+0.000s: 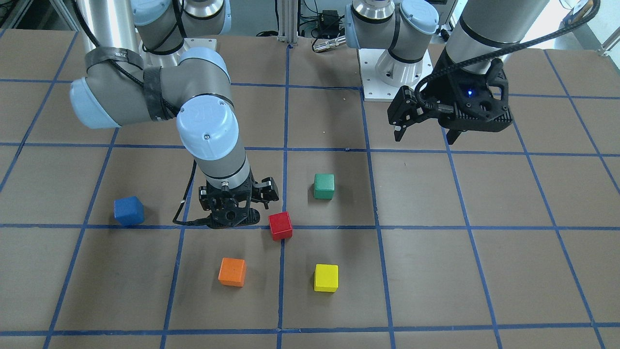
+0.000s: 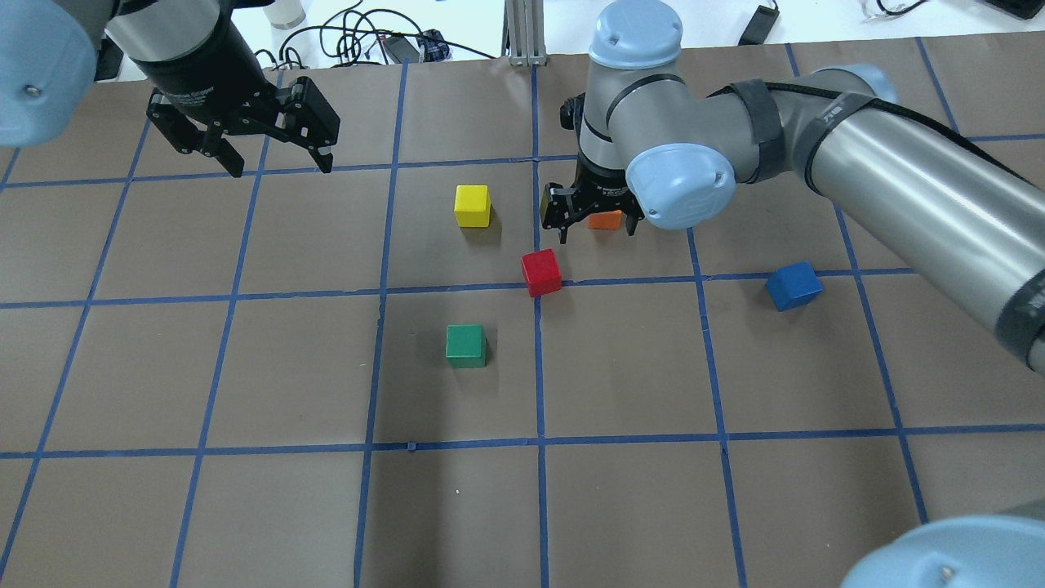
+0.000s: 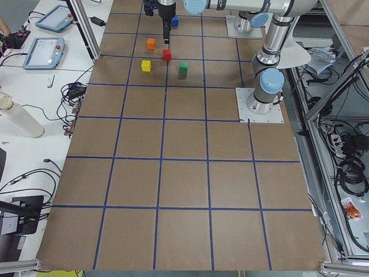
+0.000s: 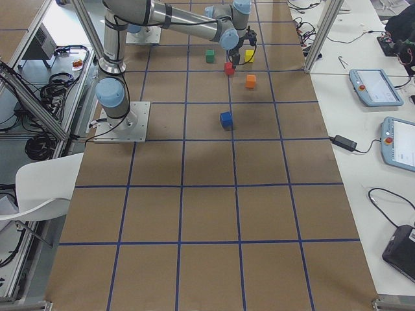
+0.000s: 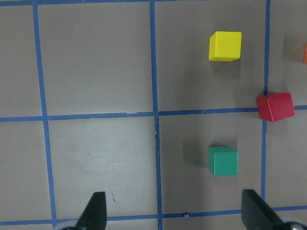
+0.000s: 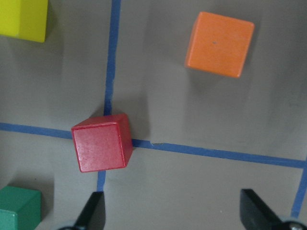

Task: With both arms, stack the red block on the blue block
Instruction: 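Reach the right gripper over to the red cube, then close the right gripper on the red cube and lift it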

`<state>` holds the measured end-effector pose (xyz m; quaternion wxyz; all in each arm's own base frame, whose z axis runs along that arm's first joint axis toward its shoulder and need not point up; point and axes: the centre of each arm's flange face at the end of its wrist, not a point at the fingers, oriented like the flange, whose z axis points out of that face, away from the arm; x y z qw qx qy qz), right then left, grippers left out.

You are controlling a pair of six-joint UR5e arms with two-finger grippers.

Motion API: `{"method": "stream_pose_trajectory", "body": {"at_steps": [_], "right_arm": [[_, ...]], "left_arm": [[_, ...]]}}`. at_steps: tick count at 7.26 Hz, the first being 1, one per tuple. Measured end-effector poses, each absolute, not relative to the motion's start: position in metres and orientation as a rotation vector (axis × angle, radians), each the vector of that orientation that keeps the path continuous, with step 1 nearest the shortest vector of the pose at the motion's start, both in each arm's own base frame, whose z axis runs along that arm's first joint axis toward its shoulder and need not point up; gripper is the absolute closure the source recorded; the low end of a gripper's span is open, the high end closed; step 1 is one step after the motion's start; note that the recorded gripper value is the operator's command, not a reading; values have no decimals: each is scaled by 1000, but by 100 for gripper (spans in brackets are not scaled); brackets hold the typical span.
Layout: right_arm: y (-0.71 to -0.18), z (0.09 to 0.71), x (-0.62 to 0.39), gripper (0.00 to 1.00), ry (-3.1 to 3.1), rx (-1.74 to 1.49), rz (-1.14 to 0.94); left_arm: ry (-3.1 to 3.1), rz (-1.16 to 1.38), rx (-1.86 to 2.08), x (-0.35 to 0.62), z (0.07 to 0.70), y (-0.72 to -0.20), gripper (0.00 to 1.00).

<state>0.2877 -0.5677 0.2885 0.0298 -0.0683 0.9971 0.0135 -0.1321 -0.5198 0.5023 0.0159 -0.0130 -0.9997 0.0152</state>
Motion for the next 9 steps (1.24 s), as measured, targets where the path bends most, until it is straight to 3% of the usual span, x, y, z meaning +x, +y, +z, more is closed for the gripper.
{"method": "stream_pose_trajectory", "body": {"at_steps": [9], "right_arm": [[-564,216,346,0,3061,-346,79]], "left_arm": [[-3160,50,-111,-128,504,-509,0]]}}
